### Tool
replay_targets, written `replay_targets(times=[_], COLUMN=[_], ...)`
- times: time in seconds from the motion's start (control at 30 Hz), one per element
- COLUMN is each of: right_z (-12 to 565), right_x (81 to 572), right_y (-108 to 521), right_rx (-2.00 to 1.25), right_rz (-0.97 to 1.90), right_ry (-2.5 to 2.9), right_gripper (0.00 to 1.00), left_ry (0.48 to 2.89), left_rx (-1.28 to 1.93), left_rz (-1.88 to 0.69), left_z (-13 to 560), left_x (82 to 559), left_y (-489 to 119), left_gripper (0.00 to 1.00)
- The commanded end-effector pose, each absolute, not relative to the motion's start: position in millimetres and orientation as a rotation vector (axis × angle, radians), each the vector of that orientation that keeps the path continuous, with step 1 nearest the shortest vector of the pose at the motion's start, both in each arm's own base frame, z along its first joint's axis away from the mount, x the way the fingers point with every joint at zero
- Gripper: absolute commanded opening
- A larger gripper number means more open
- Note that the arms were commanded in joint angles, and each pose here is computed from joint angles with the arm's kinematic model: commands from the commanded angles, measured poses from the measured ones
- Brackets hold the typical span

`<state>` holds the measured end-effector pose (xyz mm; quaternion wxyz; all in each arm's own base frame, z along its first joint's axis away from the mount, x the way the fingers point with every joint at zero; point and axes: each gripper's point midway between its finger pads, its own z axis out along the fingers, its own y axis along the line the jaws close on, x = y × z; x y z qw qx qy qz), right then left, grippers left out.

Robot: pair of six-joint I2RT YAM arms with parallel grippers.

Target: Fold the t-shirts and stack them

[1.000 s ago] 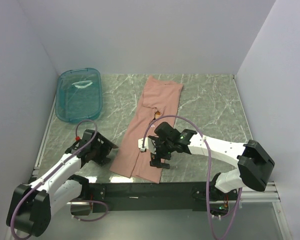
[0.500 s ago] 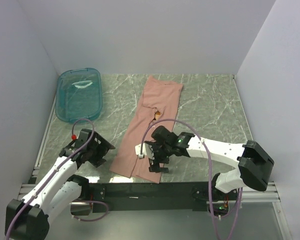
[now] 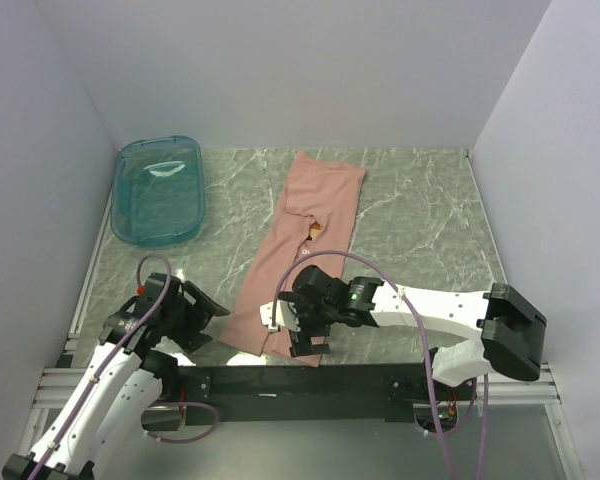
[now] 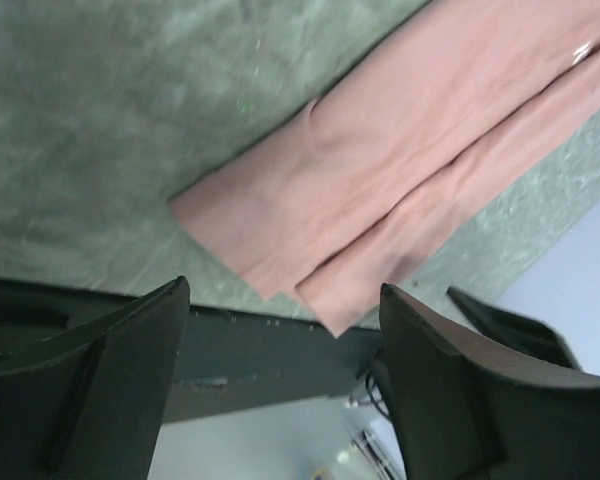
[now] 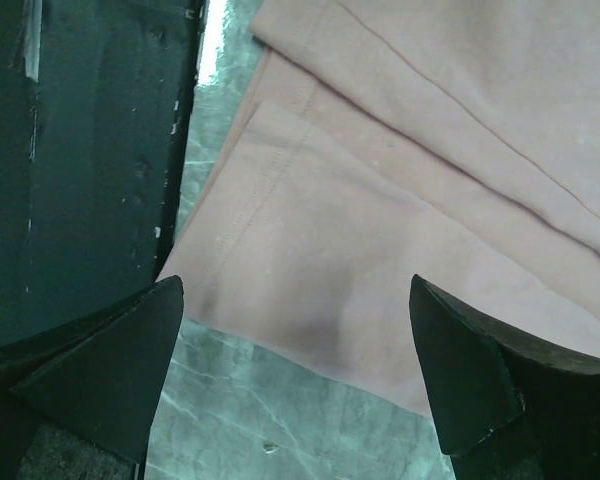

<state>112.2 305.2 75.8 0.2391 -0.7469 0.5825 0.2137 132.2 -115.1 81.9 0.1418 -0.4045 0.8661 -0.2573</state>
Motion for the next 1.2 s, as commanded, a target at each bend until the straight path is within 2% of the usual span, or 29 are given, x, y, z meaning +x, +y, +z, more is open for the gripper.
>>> replay_targets(times=[0.0, 0.33, 0.53, 0.73, 0.93, 1.0, 1.1, 1.13, 1.17], right_z=[88.9, 77.9, 78.0, 76.3, 71.4, 70.7, 69.1, 67.0, 64.9], right_x=[118.3, 112.8, 112.7, 104.4, 92.6, 91.2, 88.4, 84.2, 82.5], right_y=[311.3, 299.5, 303.0, 302.3, 297.0, 297.3, 298.8, 298.7, 300.0], right_rx=[-1.970, -1.961, -1.959, -1.995, -2.053, -2.059, -2.070, -2.082, -2.088], right_rz=[0.578, 0.582, 0.594, 0.641, 0.694, 0.698, 0.689, 0.688, 0.680], right_ry=[1.567, 1.583, 1.586, 1.571, 1.539, 1.535, 1.525, 1.521, 1.517], right_gripper=[1.00, 1.00, 1.00, 1.00, 0.99, 0.99, 0.98, 0.97, 0.97], left_ry=[2.599, 2.682, 2.703, 2.598, 2.611, 2.617, 2.621, 2.618, 2.618], left_rx=[-1.249, -1.281, -1.297, -1.379, -1.407, -1.414, -1.413, -1.413, -1.410], left_rz=[-0.778, -0.668, -0.555, -0.563, -0.536, -0.510, -0.490, -0.484, -0.486], left_z=[72.9, 43.0, 30.9, 25.6, 8.9, 3.5, 0.0, -0.4, -0.9], left_x=[106.3, 105.4, 107.0, 124.7, 120.5, 118.2, 115.8, 115.5, 114.9], left_y=[-122.2, -133.1, -147.8, -151.8, -153.2, -150.7, -147.8, -146.6, -146.1], left_gripper=[0.81, 0.80, 0.75, 0.63, 0.60, 0.57, 0.47, 0.43, 0.33])
